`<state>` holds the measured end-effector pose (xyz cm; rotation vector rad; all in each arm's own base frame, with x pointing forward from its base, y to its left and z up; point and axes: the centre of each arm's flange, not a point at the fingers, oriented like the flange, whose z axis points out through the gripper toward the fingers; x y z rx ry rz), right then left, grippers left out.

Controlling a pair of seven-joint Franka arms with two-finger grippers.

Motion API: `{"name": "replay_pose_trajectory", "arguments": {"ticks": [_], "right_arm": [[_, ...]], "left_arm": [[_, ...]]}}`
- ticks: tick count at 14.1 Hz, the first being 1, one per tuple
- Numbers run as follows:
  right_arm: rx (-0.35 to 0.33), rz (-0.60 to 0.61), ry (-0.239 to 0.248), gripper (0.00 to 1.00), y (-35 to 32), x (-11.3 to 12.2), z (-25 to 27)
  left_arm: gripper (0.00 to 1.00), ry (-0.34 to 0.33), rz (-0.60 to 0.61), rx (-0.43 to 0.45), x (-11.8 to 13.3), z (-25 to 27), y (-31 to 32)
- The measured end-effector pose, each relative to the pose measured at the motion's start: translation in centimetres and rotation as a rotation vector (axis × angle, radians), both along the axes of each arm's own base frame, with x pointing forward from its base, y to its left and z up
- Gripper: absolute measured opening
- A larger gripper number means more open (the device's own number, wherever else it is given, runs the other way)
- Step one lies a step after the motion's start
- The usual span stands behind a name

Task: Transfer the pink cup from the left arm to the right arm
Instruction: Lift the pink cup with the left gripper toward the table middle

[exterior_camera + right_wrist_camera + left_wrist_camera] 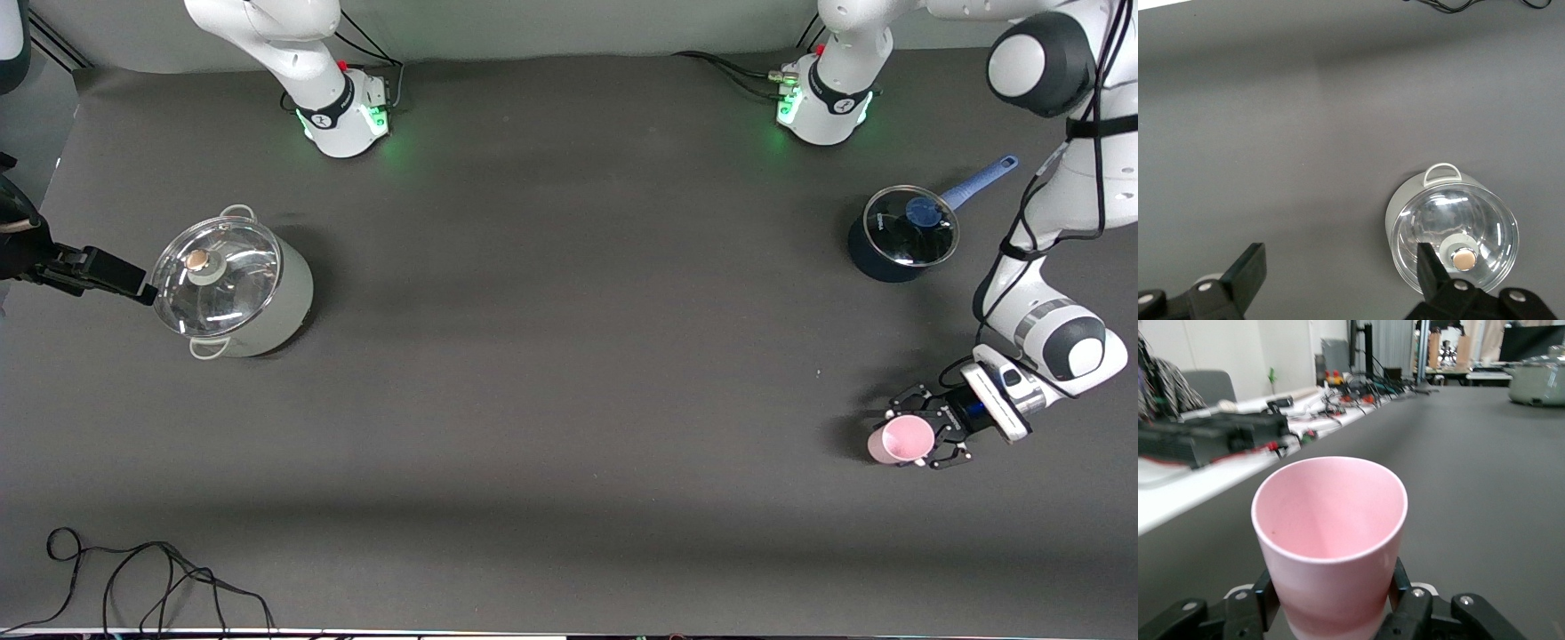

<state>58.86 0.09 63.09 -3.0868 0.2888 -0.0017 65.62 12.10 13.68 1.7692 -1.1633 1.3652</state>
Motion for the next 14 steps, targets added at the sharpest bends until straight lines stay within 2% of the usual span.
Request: {"name": "replay_pose_trajectory", "arguments": {"ticks": [2, 5, 9, 12, 14], "right_arm": [[0.000, 0.000, 0.005, 1.00, 0.0, 0.0, -0.1], [0.001, 0.000, 0.012, 1.00, 0.0, 0.2, -0.5], [0.012, -0.016, 0.019, 1.00, 0.0, 0.2, -0.8], [0.086, -0.186, 0.046, 1.00, 0.8, 0.1, -0.7], [0.136, -0.311, 0.066, 1.00, 1.9, -0.1, -0.1]], "left_arm": [[0.67, -0.021, 0.038, -0.017, 0.3, 3.9, -4.2], [0.67, -0.019, 0.112, -0.044, -1.5, 10.2, -11.8], [0.67, 0.003, 0.149, -0.066, -7.7, 17.1, -21.9], [0.67, 0.046, 0.174, -0.037, -11.8, 21.1, -29.3], [0.67, 0.082, 0.177, -0.022, -15.4, 23.5, -36.3]]}}
